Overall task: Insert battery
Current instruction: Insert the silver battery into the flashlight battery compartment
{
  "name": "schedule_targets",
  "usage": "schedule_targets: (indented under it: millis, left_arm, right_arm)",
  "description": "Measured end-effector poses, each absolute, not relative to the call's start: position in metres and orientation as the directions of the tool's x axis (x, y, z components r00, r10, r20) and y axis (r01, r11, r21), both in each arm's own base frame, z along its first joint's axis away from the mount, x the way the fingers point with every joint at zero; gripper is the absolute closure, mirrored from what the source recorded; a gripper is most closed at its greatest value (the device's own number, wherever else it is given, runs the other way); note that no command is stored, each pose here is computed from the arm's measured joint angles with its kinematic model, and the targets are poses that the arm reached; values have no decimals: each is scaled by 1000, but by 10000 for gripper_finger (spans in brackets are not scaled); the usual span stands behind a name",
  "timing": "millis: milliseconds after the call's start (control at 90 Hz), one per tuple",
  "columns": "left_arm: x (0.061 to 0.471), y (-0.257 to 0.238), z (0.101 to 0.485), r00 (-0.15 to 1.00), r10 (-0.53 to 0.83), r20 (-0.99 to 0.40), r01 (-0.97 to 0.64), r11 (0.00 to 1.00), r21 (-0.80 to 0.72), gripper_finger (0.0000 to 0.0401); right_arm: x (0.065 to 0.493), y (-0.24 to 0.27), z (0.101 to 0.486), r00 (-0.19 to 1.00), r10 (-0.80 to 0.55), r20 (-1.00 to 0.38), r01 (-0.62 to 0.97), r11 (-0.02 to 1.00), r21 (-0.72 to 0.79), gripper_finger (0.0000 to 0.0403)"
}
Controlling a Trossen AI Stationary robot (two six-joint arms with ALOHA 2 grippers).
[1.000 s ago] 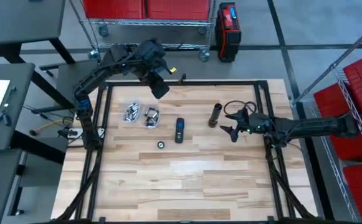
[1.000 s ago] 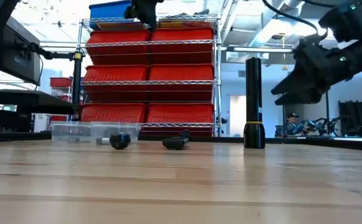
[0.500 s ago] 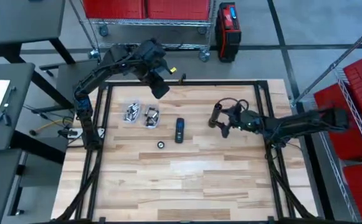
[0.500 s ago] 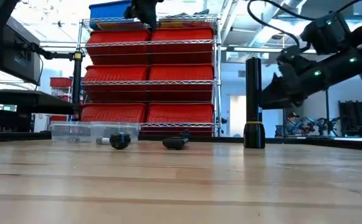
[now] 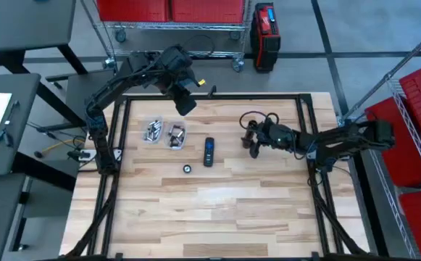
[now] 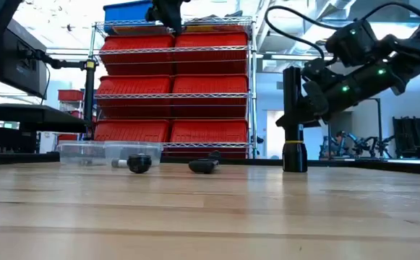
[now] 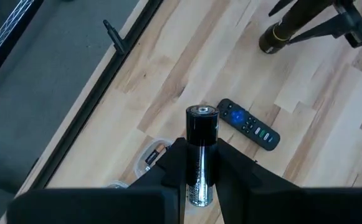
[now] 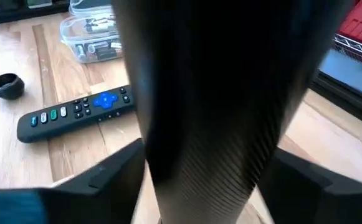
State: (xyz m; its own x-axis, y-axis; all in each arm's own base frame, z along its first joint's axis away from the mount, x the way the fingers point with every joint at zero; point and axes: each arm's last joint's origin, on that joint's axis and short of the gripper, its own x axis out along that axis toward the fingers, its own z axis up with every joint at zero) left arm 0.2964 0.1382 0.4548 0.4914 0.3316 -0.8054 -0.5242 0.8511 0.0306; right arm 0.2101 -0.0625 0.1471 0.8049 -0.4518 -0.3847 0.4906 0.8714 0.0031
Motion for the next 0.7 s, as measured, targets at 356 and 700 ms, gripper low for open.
schedule_targets:
  millis: [356,700]
  left_arm:
    - [307,142,465,616,350,-706,-495,869,-1,364]
    - [335,134,495,892,250,-377,-305,948,-92,364]
  right_arm:
    - [229,-65,184,798,-359,-484,435,899,51,264]
    - [257,-67,290,870,-216,-443,294,949,115,264]
